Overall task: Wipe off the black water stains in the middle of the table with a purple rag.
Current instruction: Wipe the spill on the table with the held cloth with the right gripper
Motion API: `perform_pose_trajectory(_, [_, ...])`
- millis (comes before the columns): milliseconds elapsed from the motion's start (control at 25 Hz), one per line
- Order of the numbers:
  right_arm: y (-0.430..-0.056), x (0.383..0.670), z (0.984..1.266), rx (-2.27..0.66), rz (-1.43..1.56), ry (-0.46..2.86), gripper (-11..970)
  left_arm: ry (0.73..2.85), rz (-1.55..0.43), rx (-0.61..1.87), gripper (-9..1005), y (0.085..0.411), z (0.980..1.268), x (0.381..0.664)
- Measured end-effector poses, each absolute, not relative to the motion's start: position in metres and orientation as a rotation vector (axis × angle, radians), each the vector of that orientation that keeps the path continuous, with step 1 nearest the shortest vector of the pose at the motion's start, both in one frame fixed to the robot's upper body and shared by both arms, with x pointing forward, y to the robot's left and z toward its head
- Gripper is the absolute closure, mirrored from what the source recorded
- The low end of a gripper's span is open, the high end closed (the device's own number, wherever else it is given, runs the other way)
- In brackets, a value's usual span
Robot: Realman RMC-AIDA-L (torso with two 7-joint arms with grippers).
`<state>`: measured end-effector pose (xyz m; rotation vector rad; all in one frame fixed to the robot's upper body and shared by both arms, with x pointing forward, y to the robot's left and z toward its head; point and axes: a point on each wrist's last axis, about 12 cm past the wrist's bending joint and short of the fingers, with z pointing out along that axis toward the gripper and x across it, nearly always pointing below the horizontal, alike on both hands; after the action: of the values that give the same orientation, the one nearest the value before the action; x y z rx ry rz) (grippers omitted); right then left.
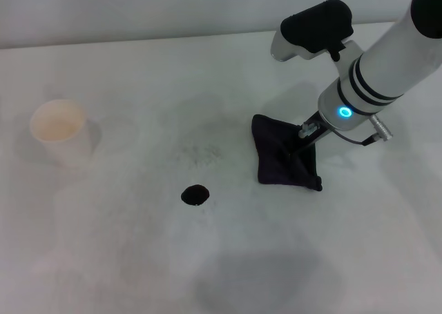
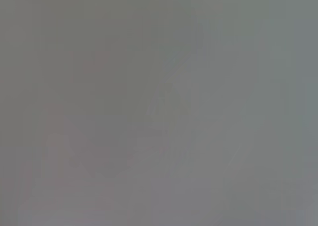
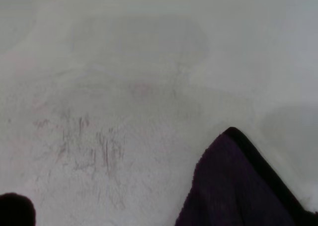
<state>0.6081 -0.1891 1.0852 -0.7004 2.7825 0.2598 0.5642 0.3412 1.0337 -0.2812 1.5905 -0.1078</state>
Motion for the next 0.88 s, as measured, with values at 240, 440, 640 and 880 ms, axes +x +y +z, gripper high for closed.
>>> perform_pose_trajectory(240, [-0.1893, 0.6086, 1.085, -0.766, 0.241, 2.758, 717, 1.592, -0.111, -0.279, 113, 0.3398, 1.0334, 0.5643])
perform_pose_trajectory(440, [-0.1899, 0.6086, 1.0847, -0.781, 0.237, 2.753, 831, 1.593, -0.112, -0.279, 113, 0.3394, 1.0331, 0.5642])
perform_pose_trajectory(640, [-0.1897, 0.6086, 1.085, -0.817, 0.231, 2.742, 865, 1.593, -0.113, -0.278, 113, 0.3393, 1.0331, 0.5643])
perform_pose_trajectory(880, [-0.1904, 0.6089, 1.0882, -0.844, 0.221, 2.739, 868, 1.593, -0.112, -0.284, 113, 0.3399, 1.0329, 0.5639])
